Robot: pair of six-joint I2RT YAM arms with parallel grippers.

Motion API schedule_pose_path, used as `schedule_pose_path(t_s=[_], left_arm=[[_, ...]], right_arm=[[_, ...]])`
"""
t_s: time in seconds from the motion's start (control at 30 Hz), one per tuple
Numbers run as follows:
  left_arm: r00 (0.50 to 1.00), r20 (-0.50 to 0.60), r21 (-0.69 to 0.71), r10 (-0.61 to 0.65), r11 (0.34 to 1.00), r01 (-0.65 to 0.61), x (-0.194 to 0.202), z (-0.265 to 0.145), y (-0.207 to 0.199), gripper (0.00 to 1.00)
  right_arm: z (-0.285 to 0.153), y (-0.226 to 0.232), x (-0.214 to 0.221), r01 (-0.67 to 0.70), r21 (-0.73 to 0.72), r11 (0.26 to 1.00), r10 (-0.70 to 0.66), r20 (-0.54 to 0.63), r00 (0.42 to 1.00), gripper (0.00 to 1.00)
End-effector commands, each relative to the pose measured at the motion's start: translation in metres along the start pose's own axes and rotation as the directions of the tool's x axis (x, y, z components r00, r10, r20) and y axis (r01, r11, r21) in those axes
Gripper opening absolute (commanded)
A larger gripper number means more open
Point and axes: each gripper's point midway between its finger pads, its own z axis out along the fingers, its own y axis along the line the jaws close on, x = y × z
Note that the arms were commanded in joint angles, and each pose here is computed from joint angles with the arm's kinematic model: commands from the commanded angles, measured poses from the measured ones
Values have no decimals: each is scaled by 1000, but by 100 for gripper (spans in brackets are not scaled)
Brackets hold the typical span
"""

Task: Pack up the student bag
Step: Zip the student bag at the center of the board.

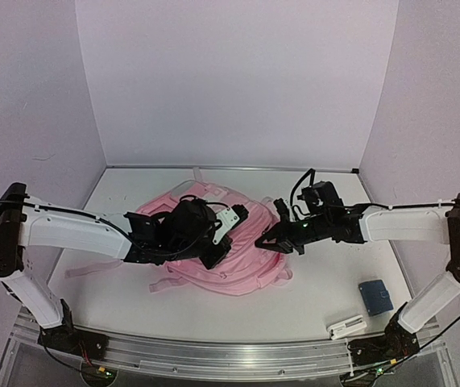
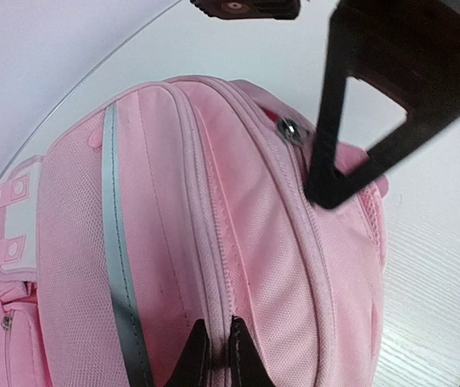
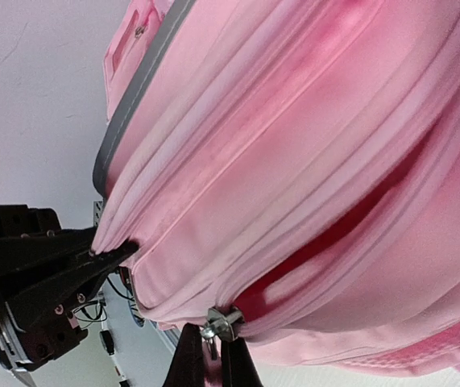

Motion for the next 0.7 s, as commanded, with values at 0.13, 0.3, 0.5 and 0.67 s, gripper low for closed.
schedule_pose_path(t_s=[0.13,0.3,0.5,0.67], left_arm=[[979,-190,-3,79,997,-80,63,-32,-3,0],[976,-215,-8,30,999,-32,75,-43,-1,0],[986,-116,-16,-119,993,118,30,-49,1,25],[985,-2,-18,-172,985,172,-31,-40,2,52]], right_arm=[[-59,-63,-102,12,143,990,-46,236,971,0],[-57,-56,-122,77,119,990,-102,226,969,0],[-41,-24,-95,145,41,989,-150,151,977,0],[-24,-2,-61,157,-15,987,-155,96,983,0]])
